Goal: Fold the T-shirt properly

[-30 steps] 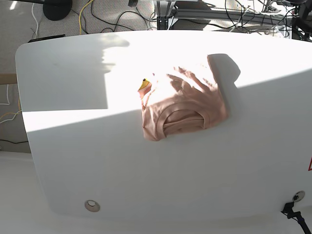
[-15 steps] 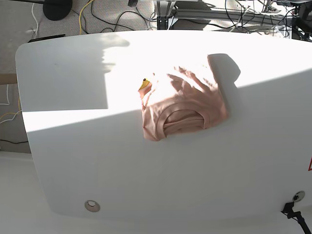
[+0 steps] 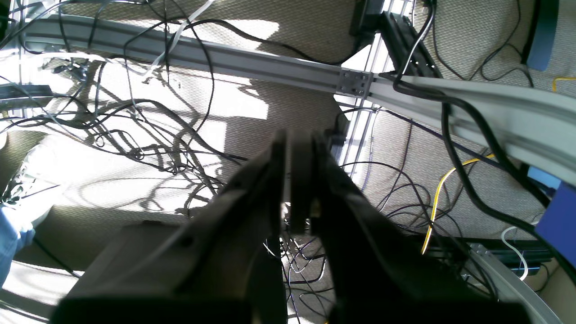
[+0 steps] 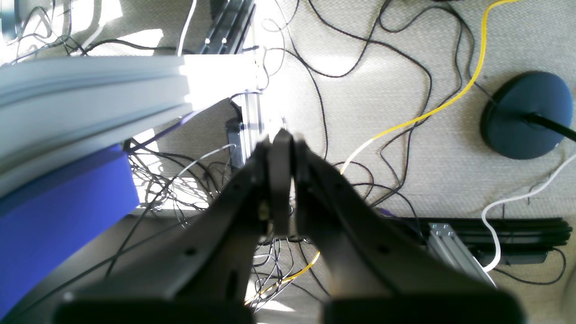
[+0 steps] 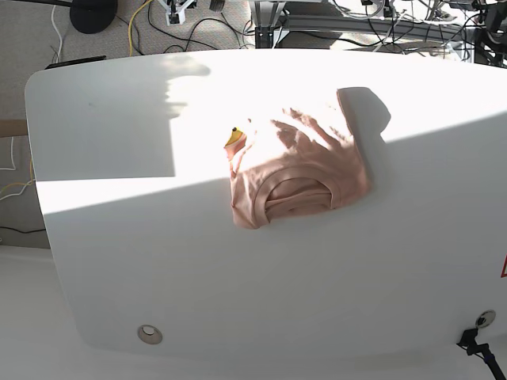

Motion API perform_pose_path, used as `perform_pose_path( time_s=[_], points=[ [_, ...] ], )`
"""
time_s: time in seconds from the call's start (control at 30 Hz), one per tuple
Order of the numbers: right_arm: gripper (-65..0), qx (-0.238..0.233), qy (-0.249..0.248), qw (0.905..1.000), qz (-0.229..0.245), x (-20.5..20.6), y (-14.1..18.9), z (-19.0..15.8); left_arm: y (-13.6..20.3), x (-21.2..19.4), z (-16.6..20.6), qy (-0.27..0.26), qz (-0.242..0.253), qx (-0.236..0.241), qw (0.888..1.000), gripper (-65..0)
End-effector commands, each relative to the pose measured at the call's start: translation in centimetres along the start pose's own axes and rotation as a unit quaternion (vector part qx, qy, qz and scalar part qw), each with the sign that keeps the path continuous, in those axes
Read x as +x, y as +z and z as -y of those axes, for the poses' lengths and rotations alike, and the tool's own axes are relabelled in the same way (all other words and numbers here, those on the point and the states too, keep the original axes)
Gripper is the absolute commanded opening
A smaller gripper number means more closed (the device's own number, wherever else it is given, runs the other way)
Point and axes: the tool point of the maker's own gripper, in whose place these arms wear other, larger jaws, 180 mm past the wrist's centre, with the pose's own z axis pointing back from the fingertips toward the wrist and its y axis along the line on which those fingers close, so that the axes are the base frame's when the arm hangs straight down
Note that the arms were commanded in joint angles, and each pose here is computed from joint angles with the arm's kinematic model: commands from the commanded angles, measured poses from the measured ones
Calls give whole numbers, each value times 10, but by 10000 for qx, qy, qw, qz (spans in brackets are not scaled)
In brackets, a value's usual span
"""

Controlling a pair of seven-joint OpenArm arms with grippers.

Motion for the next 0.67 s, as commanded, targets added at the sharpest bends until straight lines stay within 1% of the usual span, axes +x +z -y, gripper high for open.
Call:
perform_pose_path(
  time_s=[0.0, 0.03, 0.1, 0.17, 0.27, 0.33, 0.4, 0.47, 0.57, 0.63],
  points=[
    [-650, -51, -14, 10000, -40, -4, 1, 6, 0, 1, 0, 20, 31, -17, 10000, -650],
    [-650, -56, -16, 10000, -31, -1, -1, 7, -2, 4, 2, 24, 45, -31, 10000, -650],
    [-650, -67, -21, 10000, -21, 4, -5, 8, -6, 1, 6, 20, -184, -63, 9998, -650],
    [-650, -68, -18, 10000, 18, 10, -7, 8, -14, 13, 10, 15, -249, -100, 9996, -650],
    [-650, -63, -11, 10000, 31, 12, -8, 8, -19, 18, 12, 9, -367, -115, 9993, -650],
    [-650, -56, -2, 9999, 100, 21, -11, 7, -23, 24, 15, 8, -416, -141, 9990, -650],
    [-650, -56, -1, 9999, 107, 22, -12, 7, -24, 20, 18, 12, -572, -159, 9982, -650],
    [-650, -45, 1, 9998, 168, 29, -14, 6, -29, 28, 26, 26, -566, -214, 9982, -650],
    [-650, -74, -19, 9999, 105, 31, -18, 8, -30, 25, 21, -9, -719, -78, 9974, -650],
    [-650, -118, -58, 9999, -23, 29, -24, 12, -30, 24, 19, -24, -743, 5, 9972, -650]
  ],
)
